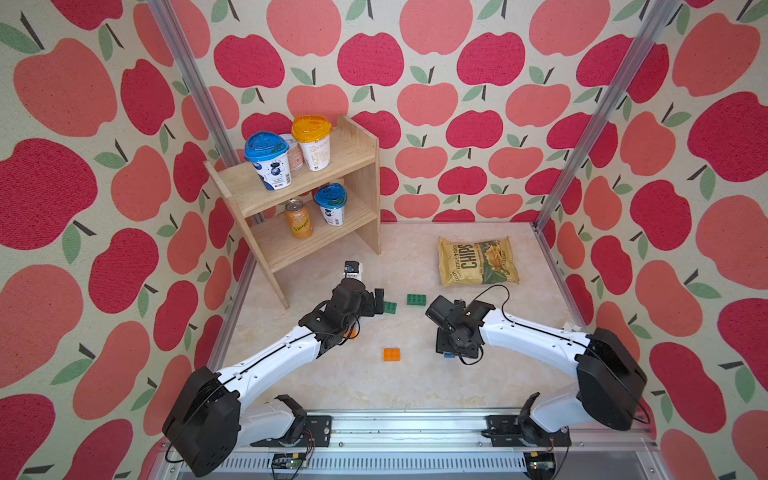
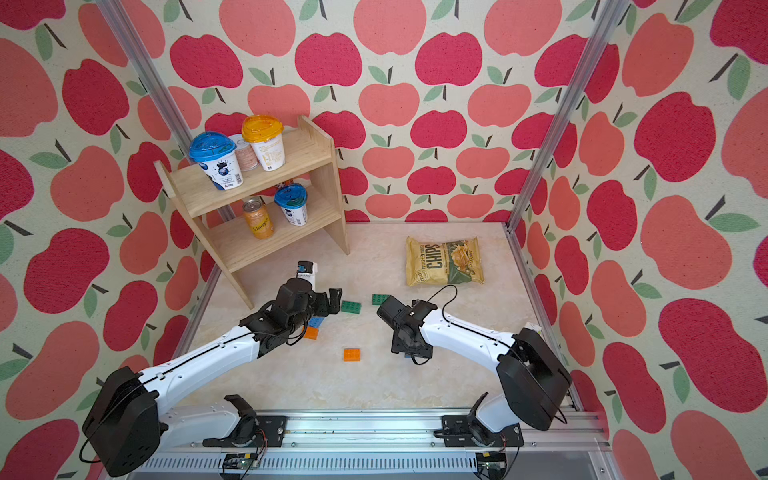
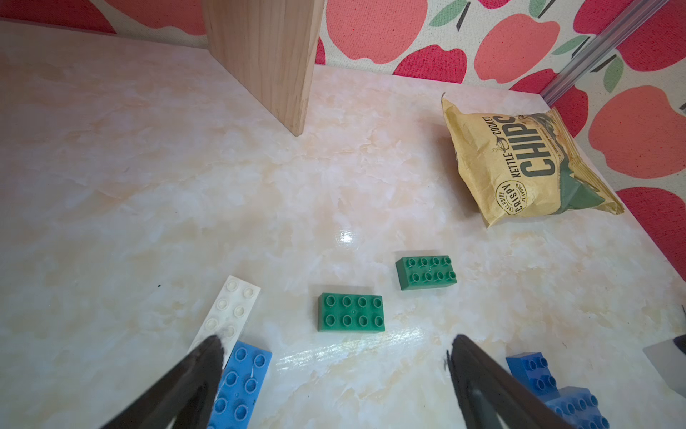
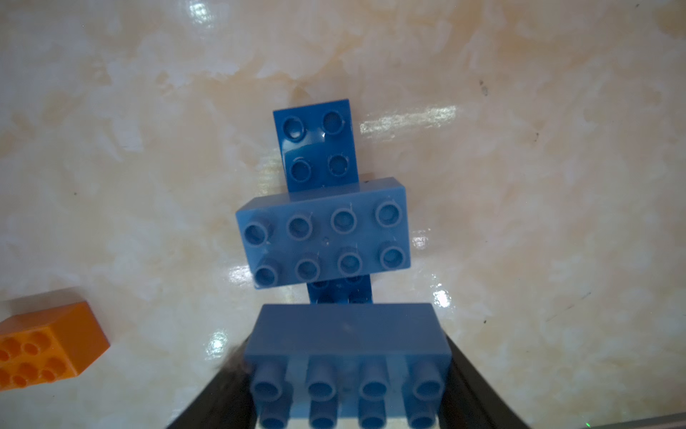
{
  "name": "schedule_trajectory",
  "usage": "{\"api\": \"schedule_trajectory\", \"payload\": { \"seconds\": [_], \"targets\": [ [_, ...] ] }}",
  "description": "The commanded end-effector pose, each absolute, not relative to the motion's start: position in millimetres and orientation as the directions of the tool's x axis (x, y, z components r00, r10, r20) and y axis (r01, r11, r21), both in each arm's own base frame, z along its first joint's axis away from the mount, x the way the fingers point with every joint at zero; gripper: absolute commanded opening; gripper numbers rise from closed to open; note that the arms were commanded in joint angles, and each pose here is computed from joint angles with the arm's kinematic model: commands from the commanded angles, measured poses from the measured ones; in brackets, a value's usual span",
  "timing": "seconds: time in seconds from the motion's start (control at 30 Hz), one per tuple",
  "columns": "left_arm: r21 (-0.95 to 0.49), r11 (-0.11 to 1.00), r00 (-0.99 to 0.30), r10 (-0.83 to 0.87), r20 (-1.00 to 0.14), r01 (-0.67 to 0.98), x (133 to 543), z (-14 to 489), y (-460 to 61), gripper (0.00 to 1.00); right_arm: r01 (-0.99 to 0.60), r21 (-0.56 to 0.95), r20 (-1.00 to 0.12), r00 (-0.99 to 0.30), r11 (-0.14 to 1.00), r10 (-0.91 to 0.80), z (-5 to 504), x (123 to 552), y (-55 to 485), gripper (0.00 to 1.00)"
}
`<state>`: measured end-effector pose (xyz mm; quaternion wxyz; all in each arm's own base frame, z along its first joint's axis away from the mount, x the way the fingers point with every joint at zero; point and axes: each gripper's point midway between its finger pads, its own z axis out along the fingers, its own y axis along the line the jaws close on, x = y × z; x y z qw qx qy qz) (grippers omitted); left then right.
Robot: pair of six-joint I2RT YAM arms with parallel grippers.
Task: Assemble a rectangle with lego
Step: Assemble the lego brick with the lego brick.
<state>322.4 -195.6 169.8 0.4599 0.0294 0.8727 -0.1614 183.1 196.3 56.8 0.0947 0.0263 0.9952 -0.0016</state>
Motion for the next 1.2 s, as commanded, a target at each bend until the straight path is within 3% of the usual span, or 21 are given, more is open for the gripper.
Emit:
{"api": "schedule_trajectory", "payload": {
  "seconds": [0.0, 1.17],
  "targets": [
    [-0.257, 0.948, -0.545, -0.116, -0.830, 0.190, 327.4, 185.7, -195.1, 0.98, 0.030, -0.010, -0.170, -0.985, 0.999, 0.028, 50.1, 186.4, 200.1, 0.44],
    [-0.228, 0.957, -0.534, -0.101, -0.839, 0.177, 328.6, 188.2, -185.7, 0.97, 0.066, -0.040, -0.104, -0.993, 0.997, 0.061, 23.0, 185.1, 191.4, 0.43]
  ]
}}
